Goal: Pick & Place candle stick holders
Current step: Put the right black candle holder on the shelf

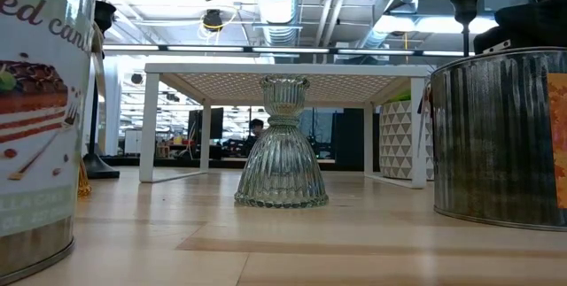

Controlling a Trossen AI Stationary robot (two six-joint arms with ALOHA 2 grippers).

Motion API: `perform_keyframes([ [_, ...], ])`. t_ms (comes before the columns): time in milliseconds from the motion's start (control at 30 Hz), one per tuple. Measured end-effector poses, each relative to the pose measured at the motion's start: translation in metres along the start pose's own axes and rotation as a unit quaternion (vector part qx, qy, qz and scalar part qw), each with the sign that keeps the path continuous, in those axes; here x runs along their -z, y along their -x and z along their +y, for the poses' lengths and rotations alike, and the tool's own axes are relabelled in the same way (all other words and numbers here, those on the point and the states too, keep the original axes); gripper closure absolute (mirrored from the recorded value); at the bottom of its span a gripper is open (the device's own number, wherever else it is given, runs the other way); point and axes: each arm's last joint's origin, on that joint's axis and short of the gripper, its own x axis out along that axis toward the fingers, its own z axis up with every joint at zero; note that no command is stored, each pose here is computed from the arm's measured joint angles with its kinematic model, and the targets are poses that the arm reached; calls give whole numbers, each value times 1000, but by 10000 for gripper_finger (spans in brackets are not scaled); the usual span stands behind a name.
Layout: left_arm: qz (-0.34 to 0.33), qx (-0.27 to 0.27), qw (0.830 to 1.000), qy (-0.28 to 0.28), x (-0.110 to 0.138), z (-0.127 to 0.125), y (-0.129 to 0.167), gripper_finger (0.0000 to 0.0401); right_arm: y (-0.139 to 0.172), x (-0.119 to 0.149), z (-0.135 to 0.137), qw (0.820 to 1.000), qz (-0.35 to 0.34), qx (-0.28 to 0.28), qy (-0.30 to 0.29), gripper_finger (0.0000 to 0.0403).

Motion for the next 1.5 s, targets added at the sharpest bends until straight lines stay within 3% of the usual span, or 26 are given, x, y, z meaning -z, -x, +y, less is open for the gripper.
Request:
perform_keyframes([
  [167,-11,0,1000,0,-2,0,0,393,0,0,0,999,-1,0,-51,403],
  [1300,-59,2,998,-1,-11,0,1,393,0,0,0,999,-1,1,-52,403],
  [1433,-66,-18,998,0,-13,1,1,393,0,0,0,999,-1,1,-52,403],
  [1500,-68,-61,996,3,-13,3,1,393,0,0,0,999,-2,1,-52,403],
])
